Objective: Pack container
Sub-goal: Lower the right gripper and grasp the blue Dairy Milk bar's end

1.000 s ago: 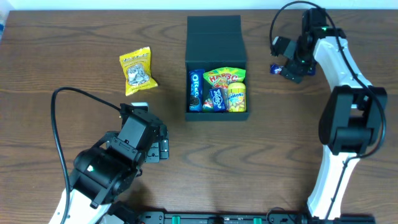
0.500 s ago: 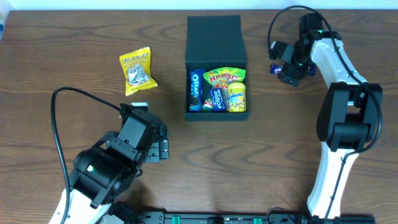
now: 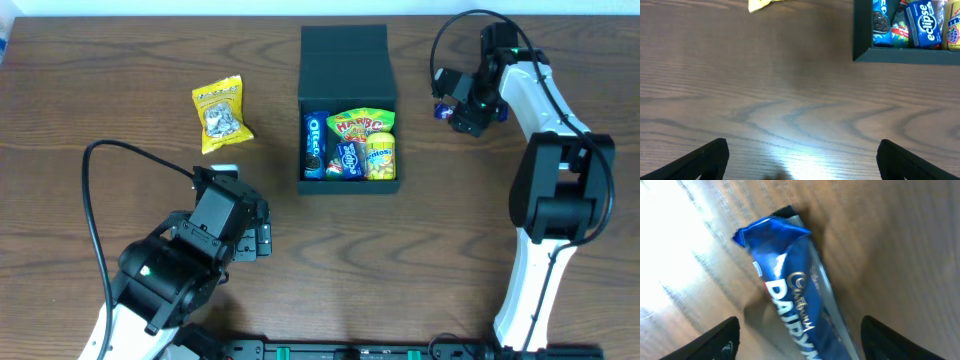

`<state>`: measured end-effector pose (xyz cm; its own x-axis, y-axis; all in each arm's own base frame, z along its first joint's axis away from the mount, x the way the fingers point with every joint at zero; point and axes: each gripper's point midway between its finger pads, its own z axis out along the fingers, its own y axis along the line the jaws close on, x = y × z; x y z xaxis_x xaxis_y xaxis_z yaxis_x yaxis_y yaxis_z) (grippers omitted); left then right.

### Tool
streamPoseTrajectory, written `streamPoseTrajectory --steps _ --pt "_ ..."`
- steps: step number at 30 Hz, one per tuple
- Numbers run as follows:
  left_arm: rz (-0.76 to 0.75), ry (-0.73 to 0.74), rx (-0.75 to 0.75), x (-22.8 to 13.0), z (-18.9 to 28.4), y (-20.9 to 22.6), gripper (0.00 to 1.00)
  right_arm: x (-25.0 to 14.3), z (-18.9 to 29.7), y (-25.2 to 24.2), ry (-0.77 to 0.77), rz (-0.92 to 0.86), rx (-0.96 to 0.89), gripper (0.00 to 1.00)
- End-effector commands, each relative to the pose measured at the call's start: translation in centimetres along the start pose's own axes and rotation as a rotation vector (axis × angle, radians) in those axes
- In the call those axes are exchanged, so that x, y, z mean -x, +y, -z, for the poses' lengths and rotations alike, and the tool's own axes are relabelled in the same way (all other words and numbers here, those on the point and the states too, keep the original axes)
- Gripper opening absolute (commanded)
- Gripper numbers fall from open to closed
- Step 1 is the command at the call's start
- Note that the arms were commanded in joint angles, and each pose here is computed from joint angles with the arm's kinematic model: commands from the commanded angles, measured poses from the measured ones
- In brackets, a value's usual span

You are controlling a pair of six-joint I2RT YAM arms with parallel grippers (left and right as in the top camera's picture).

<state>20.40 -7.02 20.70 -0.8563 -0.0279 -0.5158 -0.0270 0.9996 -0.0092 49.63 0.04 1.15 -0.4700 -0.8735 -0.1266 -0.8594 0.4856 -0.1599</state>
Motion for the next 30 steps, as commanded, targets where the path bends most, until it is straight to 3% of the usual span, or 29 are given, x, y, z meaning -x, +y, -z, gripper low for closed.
streamPoseTrajectory --steps 1,8,15,21,30 --pt "0.010 -0.007 0.018 0.09 -0.01 0.38 0.95 0.12 -0.67 0.45 -0.006 -0.004 0.026 0.74" --pt "0.010 -0.007 0.018 0.09 -0.01 0.38 0.95 -0.12 -0.96 0.84 0.001 -0.005 0.037 0.72" --pt "0.010 -0.007 0.018 0.09 -0.01 0.38 0.95 -0.10 -0.96 0.81 0.000 -0.004 0.036 0.50" --pt "0.010 -0.007 0.018 0.09 -0.01 0.38 0.95 -0.10 -0.96 0.80 0.000 -0.004 0.036 0.40" --pt "0.010 -0.007 0.018 0.09 -0.01 0.38 0.95 -0.12 -0.96 0.83 0.001 -0.005 0.037 0.34"
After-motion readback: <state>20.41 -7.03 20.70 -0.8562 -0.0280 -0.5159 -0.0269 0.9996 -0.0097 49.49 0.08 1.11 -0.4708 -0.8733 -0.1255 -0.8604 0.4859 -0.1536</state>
